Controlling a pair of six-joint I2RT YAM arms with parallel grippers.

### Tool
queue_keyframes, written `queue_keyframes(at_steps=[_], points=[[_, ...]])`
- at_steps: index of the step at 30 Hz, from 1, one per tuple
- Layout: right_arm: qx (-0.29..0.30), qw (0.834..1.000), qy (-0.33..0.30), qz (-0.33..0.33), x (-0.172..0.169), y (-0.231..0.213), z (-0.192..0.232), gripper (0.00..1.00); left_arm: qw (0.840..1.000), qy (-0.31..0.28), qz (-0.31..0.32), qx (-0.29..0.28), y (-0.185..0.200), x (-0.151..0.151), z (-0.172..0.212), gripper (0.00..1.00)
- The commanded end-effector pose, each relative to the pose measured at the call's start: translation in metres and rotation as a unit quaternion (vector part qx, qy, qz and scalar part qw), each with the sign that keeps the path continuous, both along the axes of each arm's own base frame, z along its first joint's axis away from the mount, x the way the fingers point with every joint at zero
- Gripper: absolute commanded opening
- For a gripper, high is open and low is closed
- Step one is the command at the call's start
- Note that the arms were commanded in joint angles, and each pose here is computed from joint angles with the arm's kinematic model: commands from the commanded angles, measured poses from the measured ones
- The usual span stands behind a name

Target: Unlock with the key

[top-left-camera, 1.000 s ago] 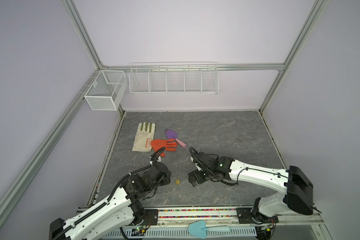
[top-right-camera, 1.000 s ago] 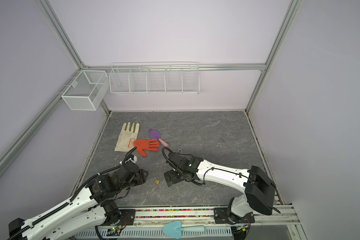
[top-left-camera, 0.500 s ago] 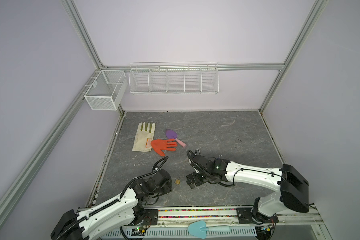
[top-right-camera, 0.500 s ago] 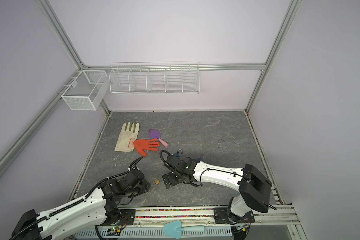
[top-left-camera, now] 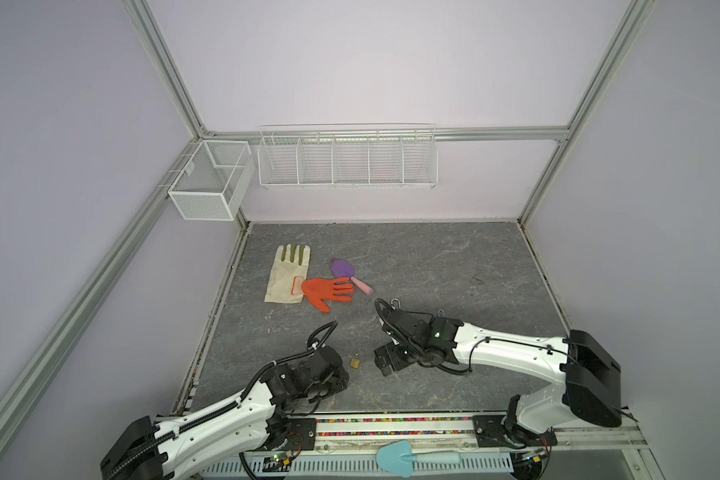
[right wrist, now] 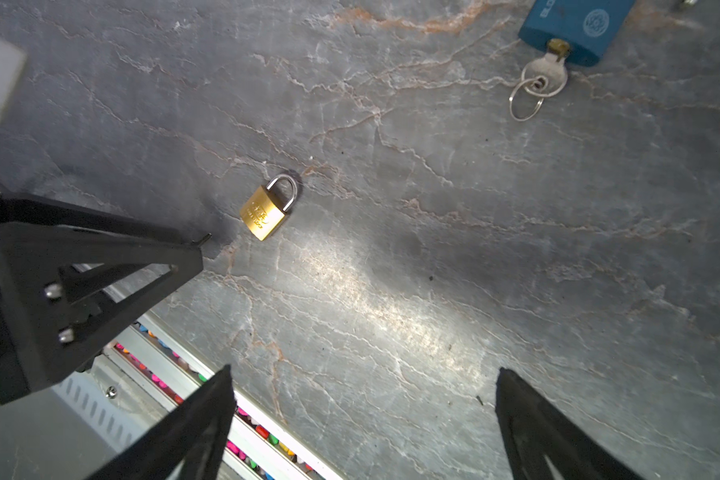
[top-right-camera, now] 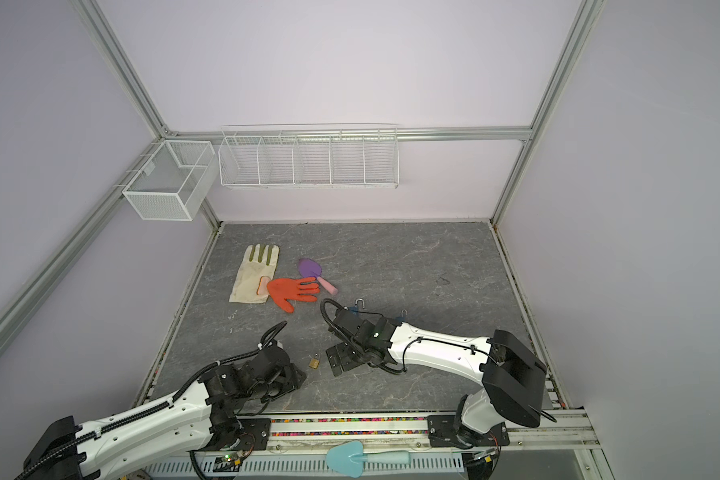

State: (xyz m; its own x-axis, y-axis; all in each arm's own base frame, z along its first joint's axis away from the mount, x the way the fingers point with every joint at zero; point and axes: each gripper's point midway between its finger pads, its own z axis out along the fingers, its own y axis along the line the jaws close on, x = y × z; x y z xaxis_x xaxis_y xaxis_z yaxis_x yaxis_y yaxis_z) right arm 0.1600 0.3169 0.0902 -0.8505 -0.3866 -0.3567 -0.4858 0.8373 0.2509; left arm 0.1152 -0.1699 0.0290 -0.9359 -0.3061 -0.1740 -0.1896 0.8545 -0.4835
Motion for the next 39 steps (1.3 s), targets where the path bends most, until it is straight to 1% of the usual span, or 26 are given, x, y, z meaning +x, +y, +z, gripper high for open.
queue_keyframes(at_steps=[1, 10, 12, 15, 17, 21, 24, 26, 28, 30, 32, 34, 36, 39], points=[[-0.007, 1.0, -0.011, -0.004, 0.002, -0.009, 0.005, 0.99, 1.0, 0.008, 0.011, -0.016, -0.005, -0.003, 0.0, 0.48], [-0.011, 1.0, -0.021, 0.006, 0.004, -0.013, 0.008, 0.99, 0.997, -0.004, 0.012, -0.082, -0.04, 0.005, 0.012, 0.48], [-0.008, 1.0, -0.022, 0.013, 0.003, -0.012, 0.009, 0.98, 0.996, -0.007, 0.011, -0.085, -0.043, 0.007, 0.016, 0.48], [-0.001, 0.999, -0.02, 0.029, 0.0, -0.009, 0.011, 0.96, 0.997, -0.022, 0.017, -0.072, -0.035, 0.01, 0.024, 0.48], [0.006, 0.999, -0.019, 0.049, -0.004, -0.003, 0.012, 0.92, 0.997, -0.043, 0.037, -0.054, -0.02, 0.015, 0.029, 0.48], [0.03, 0.992, -0.034, 0.121, -0.018, 0.018, 0.018, 0.86, 0.991, -0.097, 0.081, -0.052, 0.009, 0.026, 0.051, 0.47], [0.024, 0.979, -0.061, 0.195, -0.03, 0.036, 0.017, 0.82, 0.987, -0.114, 0.104, -0.049, 0.029, 0.032, 0.063, 0.47], [0.011, 0.966, -0.078, 0.245, -0.039, 0.049, 0.016, 0.78, 0.985, -0.124, 0.111, -0.045, 0.038, 0.037, 0.072, 0.47], [0.001, 0.952, -0.096, 0.291, -0.048, 0.06, 0.012, 0.72, 0.984, -0.13, 0.12, -0.025, 0.05, 0.041, 0.078, 0.47], [0.012, 0.941, -0.104, 0.321, -0.054, 0.07, 0.01, 0.66, 0.983, -0.136, 0.123, -0.002, 0.059, 0.044, 0.083, 0.47], [0.024, 0.927, -0.114, 0.356, -0.062, 0.08, 0.008, 0.61, 0.982, -0.14, 0.129, 0.014, 0.066, 0.047, 0.087, 0.46], [0.02, 0.909, -0.13, 0.396, -0.069, 0.089, 0.004, 0.57, 0.98, -0.148, 0.133, 0.018, 0.069, 0.052, 0.093, 0.46], [0.013, 0.894, -0.147, 0.422, -0.072, 0.095, -0.001, 0.5, 0.978, -0.155, 0.138, 0.021, 0.072, 0.058, 0.097, 0.46], [0.017, 0.879, -0.161, 0.449, -0.073, 0.103, -0.007, 0.44, 0.976, -0.16, 0.146, 0.023, 0.078, 0.068, 0.103, 0.45]])
